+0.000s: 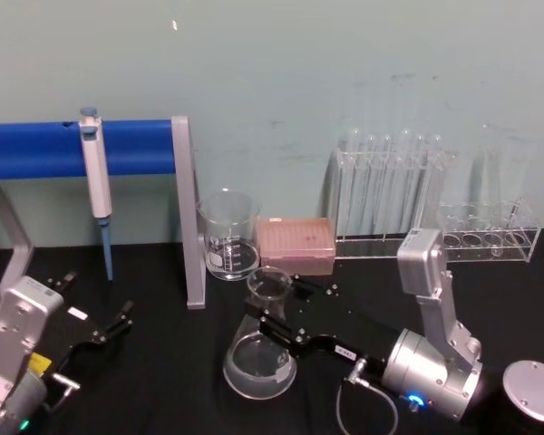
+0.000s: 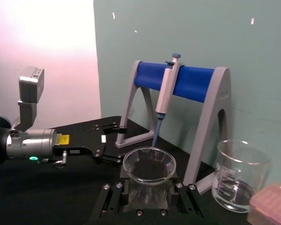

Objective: Grasp the erlenmeyer flask with one hand, shake it three times, then place it back.

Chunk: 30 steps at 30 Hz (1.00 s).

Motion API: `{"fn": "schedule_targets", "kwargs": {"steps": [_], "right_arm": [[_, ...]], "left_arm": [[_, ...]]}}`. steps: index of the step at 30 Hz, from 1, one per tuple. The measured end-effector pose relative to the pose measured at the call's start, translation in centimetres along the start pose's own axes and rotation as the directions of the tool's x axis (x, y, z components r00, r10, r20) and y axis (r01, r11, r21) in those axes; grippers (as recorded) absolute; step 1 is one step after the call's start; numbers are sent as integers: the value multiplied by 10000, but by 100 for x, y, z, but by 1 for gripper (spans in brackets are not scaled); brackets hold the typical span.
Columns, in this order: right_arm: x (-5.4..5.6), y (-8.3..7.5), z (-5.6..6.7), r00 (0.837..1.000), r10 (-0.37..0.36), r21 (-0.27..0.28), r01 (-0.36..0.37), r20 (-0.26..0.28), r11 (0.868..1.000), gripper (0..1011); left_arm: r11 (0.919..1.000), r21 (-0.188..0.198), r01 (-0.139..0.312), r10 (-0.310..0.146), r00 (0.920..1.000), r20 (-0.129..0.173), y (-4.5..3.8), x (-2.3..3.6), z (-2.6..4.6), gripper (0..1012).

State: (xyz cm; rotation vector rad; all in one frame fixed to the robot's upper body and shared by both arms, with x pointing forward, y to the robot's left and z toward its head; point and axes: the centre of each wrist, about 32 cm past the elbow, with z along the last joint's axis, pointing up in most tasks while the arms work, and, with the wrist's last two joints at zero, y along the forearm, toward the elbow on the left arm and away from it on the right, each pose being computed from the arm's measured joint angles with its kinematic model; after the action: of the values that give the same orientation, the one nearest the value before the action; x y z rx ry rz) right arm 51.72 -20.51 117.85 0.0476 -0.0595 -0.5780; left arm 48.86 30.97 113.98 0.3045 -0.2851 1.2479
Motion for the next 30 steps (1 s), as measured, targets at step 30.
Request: {"fn": "schedule_targets", "kwargs": {"steps": [30], "right_arm": [[26, 79, -32, 9994, 334, -143, -335, -14, 9993, 457]], "left_arm": [[10000, 0, 0, 0, 10000, 0, 0, 0, 0, 1001]]}}
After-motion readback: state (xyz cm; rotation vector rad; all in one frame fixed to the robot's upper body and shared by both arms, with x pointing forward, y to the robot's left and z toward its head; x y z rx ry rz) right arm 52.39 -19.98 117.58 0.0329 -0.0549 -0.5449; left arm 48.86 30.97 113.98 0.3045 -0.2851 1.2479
